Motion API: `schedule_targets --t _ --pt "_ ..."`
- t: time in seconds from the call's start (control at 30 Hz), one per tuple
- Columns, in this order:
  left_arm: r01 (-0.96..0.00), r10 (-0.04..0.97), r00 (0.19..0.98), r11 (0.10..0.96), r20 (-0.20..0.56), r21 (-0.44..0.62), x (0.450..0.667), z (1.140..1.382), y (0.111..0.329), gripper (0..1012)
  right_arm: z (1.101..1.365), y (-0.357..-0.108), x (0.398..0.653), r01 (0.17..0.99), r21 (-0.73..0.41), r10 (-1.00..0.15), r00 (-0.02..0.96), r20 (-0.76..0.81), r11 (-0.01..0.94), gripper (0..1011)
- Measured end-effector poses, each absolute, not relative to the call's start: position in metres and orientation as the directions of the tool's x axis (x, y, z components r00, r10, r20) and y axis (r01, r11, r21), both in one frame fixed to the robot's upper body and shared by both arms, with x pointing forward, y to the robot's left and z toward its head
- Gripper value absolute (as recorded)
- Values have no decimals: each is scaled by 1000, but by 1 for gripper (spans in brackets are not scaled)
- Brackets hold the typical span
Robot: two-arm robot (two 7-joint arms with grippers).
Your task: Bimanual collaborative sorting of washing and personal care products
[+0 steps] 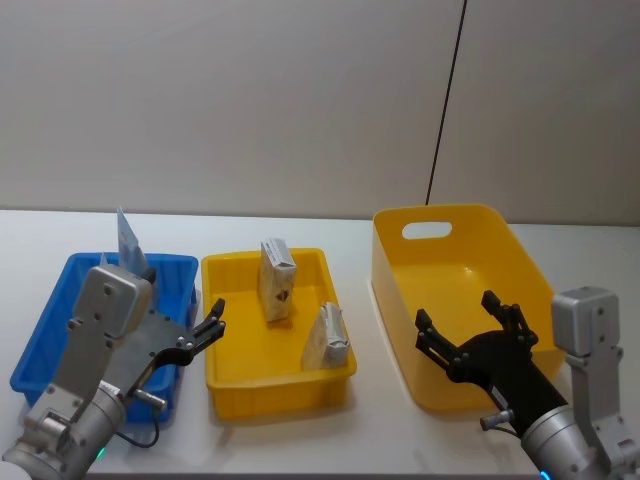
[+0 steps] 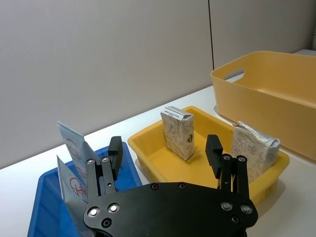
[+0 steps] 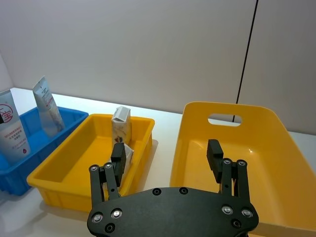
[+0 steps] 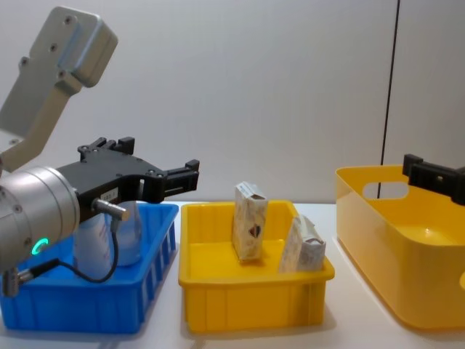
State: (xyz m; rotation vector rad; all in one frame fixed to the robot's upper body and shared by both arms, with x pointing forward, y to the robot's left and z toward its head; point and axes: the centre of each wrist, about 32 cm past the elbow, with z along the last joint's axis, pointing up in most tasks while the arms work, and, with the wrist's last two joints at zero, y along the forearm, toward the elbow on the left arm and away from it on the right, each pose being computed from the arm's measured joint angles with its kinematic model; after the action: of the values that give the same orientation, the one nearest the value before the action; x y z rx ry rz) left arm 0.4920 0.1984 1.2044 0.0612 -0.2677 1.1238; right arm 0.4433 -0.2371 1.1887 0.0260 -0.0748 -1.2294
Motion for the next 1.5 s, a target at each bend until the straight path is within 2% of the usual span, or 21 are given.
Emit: schedule_targets --t 0.5,1.0,1.5 --pt "-897 882 404 434 243 -86 492 1204 198 1001 1189 -231 445 940 43 -940 338 39 339 1004" --pt "-897 882 404 434 242 -86 492 1204 198 1001 1189 -193 461 933 -76 -936 353 11 351 1004" --pt "-897 882 404 434 243 -86 492 1204 198 1001 1189 -157 486 926 -202 -946 323 -12 319 1004"
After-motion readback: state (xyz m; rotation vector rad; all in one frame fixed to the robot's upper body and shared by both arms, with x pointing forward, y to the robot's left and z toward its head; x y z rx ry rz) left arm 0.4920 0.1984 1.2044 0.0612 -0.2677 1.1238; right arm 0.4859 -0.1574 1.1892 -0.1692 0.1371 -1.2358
